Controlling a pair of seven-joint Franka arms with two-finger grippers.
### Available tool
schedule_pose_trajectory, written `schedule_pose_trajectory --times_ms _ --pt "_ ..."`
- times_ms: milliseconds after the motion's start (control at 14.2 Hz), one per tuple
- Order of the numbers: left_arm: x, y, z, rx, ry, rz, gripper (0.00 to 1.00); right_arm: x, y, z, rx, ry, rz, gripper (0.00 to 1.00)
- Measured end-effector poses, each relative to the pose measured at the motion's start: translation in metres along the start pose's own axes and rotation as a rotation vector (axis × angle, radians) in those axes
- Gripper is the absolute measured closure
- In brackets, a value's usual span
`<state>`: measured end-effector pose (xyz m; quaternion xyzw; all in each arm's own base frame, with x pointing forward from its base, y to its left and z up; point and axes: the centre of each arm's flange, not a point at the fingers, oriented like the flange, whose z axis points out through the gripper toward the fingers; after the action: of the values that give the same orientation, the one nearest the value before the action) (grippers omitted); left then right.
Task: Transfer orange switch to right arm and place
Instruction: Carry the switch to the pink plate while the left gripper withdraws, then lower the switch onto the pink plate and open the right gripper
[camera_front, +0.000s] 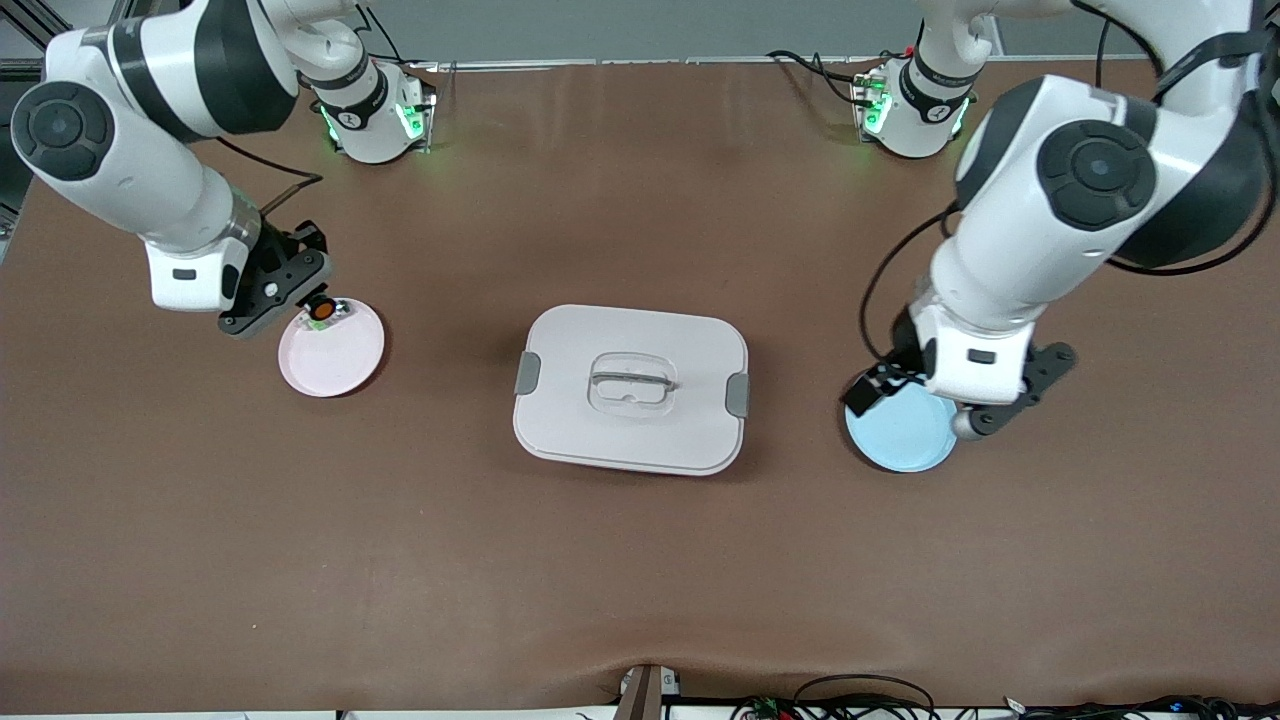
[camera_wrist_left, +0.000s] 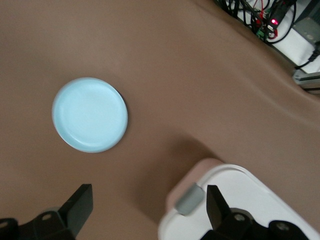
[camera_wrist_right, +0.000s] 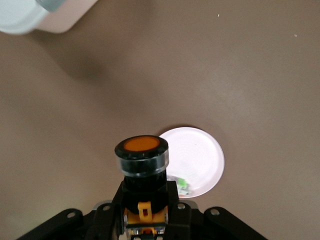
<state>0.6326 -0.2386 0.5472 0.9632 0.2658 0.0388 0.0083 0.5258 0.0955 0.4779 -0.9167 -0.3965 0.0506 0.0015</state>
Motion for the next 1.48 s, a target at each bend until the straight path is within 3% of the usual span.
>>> schedule_pose_trajectory --times_ms 352,846,1198,1480 --pt "0.039 -0.068 -0.04 0.06 0.013 0.216 0.0 -0.053 0.065 0.07 -0.082 0.083 -0.223 0.66" --pt "0.059 -0.121 -0.073 0.087 0.014 0.409 0.0 -0.077 0.091 0.135 -0.132 0.097 -0.423 0.66" --pt "0.052 -0.175 -0.096 0.025 -0.028 0.45 0.0 -0.082 0.096 0.194 -0.1 0.075 -0.48 0.66" --pt "0.04 -0.205 -0.102 0.023 -0.041 0.458 0.0 -0.085 0.084 0.221 -0.05 0.051 -0.489 0.66"
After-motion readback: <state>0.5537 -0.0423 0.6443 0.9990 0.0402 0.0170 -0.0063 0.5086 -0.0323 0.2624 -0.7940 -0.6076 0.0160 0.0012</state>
